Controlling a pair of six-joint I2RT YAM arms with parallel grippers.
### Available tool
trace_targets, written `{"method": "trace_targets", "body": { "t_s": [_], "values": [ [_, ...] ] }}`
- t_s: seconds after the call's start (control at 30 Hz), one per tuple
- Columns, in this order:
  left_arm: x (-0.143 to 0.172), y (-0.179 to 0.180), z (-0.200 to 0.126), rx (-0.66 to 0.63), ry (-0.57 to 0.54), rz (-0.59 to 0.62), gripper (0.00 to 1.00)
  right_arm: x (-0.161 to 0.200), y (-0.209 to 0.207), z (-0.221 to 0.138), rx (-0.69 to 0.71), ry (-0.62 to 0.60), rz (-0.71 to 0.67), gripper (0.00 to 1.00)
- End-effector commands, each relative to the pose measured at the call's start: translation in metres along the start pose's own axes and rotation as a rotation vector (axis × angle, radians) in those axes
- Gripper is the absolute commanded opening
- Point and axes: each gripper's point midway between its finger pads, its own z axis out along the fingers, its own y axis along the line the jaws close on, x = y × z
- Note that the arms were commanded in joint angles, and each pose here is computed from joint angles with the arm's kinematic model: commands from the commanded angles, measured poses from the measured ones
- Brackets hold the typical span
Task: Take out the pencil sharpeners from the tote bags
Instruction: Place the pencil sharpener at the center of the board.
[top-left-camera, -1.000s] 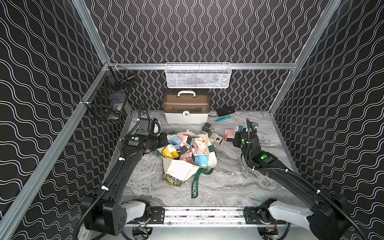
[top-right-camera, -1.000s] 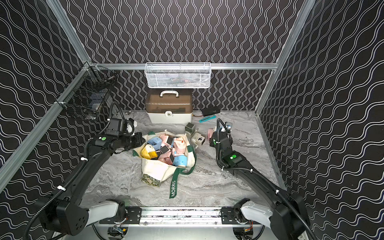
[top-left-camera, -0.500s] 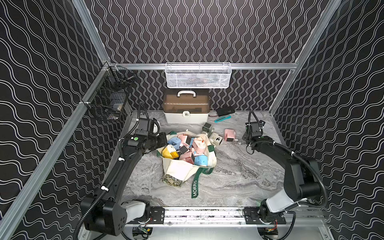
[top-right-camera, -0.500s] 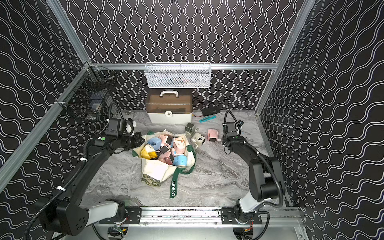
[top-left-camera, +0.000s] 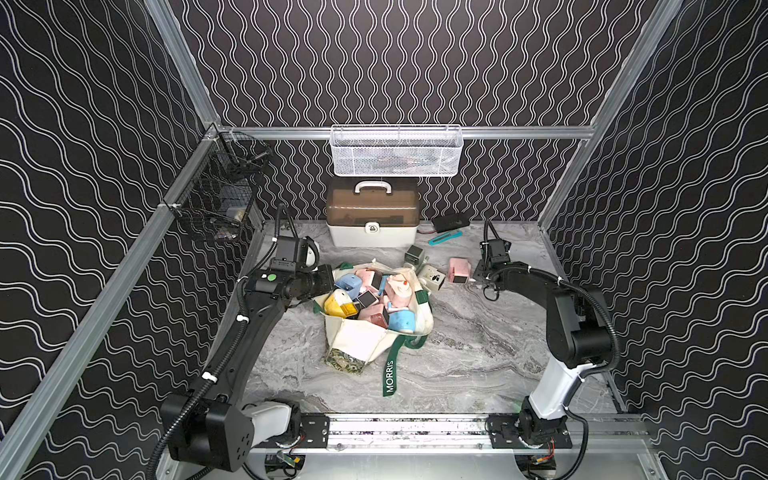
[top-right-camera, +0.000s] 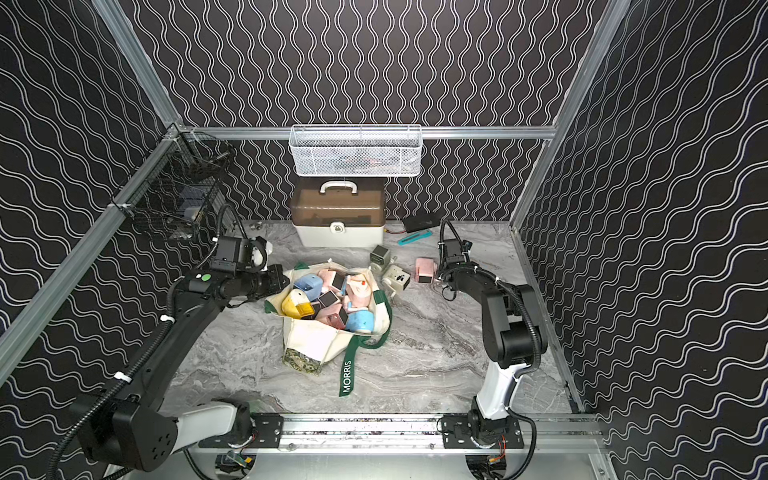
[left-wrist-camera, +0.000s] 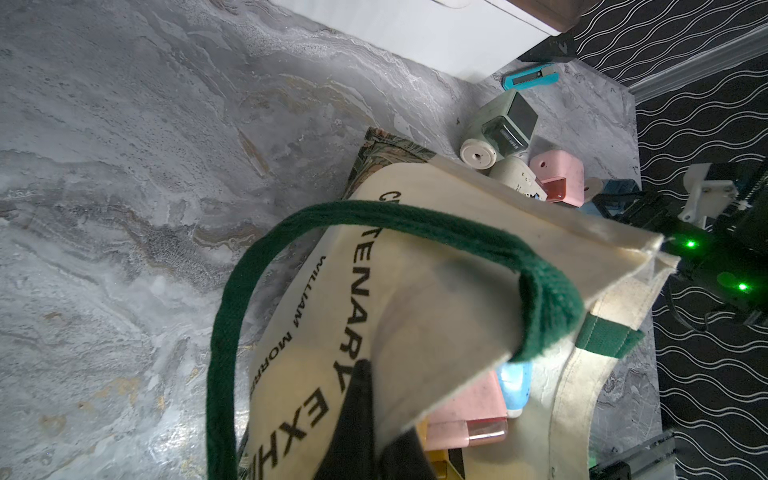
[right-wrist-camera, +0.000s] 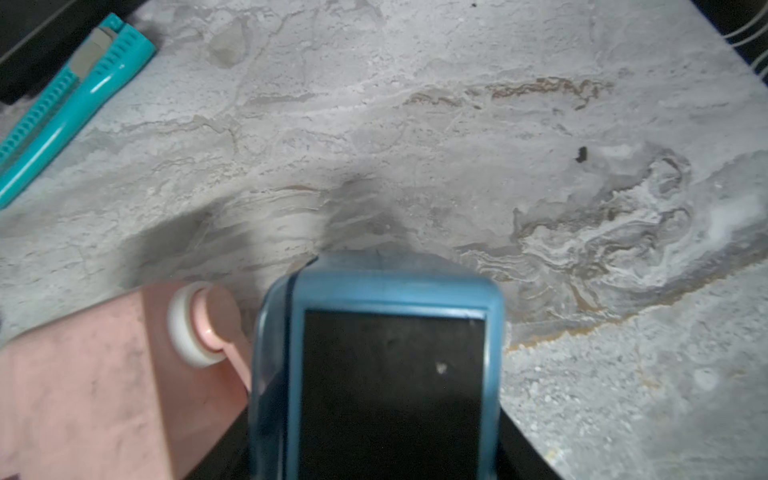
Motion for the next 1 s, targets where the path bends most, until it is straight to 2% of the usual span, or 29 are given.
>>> {"method": "trace_targets", "body": {
  "t_s": [0.0, 0.2, 0.33, 0.43, 0.53, 0.7, 0.87, 0.97],
  "values": [
    [0.005, 0.003, -0.001, -0.012, 0.016, -0.018, 0.0, 0.017, 0.013, 0.005, -0.062, 0.074, -0.01, 0.52],
    [0.004, 0.004, -0.002, -0.014, 0.013, -0.018, 0.0, 0.02, 0.029, -0.004, -0.101, 0.09, -0.021, 0.75],
    [0.004, 0.004, -0.002, -0.014, 0.014, -0.018, 0.0, 0.017, 0.037, -0.021, -0.1, 0.07, -0.031, 0.84],
    [0.004, 0.003, -0.002, -0.013, 0.011, -0.018, 0.0, 0.009, 0.038, -0.045, -0.101, 0.034, -0.021, 0.85],
    [0.004, 0.004, -0.002, -0.014, 0.013, -0.02, 0.0, 0.003, 0.049, -0.079, -0.167, -0.006, -0.018, 0.85],
    [0.003, 0.004, -0.003, -0.012, 0.006, -0.023, 0.0, 0.007, 0.086, -0.148, -0.395, -0.04, -0.074, 0.83],
    [0.002, 0.006, -0.003, -0.01, 0.007, -0.028, 0.0, 0.048, 0.13, -0.205, -0.702, 0.003, -0.193, 0.78],
    [0.002, 0.006, -0.002, -0.012, 0.011, -0.03, 0.0, 0.073, 0.15, -0.226, -0.809, 0.056, -0.281, 0.78]
  ]
}}
